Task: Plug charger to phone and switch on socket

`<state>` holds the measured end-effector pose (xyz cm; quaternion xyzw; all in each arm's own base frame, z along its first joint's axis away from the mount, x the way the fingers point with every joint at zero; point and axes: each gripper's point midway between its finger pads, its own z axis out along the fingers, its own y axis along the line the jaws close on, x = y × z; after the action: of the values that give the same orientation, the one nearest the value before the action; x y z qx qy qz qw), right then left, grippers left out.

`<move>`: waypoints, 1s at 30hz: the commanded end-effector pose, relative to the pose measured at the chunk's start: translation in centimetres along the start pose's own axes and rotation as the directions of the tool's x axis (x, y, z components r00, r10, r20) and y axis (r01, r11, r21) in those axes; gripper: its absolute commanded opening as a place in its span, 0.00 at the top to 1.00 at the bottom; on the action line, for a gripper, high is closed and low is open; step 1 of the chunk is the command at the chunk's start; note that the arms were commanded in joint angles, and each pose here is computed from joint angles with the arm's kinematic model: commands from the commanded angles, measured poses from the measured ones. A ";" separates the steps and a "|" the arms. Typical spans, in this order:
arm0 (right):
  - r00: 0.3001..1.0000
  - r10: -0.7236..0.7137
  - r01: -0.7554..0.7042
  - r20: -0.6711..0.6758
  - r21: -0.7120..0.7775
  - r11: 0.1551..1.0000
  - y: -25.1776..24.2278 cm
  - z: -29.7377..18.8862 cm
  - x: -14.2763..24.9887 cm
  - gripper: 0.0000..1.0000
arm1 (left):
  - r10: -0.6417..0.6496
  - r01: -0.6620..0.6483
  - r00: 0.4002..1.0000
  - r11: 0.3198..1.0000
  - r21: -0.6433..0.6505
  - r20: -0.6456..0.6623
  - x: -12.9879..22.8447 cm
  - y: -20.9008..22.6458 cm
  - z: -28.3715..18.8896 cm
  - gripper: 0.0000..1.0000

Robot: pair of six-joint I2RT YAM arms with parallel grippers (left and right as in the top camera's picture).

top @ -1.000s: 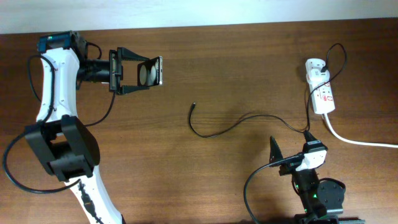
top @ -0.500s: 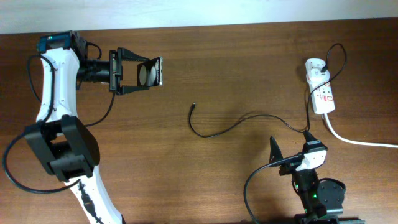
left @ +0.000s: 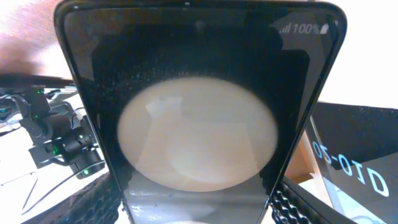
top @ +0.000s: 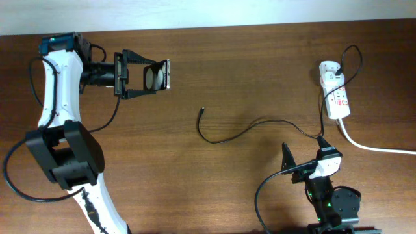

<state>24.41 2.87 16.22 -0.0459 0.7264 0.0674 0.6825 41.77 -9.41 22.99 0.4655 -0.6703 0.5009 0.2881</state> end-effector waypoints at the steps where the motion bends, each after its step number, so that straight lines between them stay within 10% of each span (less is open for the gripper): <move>1: 1.000 0.007 -0.007 -0.001 -0.001 1.000 0.1 0.0 0.2 0.01 | 0.002 -0.002 1.000 1.000 0.028 -0.014 0.5 -0.7 -0.5 0.94; 30: 1.000 0.007 -0.007 -0.001 -0.001 1.000 0.1 0.0 0.2 0.01 | 0.002 -0.002 1.000 1.000 0.019 -0.002 0.3 -0.6 -0.5 0.95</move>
<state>24.41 2.87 16.22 -0.0461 0.7263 0.0673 0.6825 41.73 -9.37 22.85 0.4664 -0.6726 0.4976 0.2871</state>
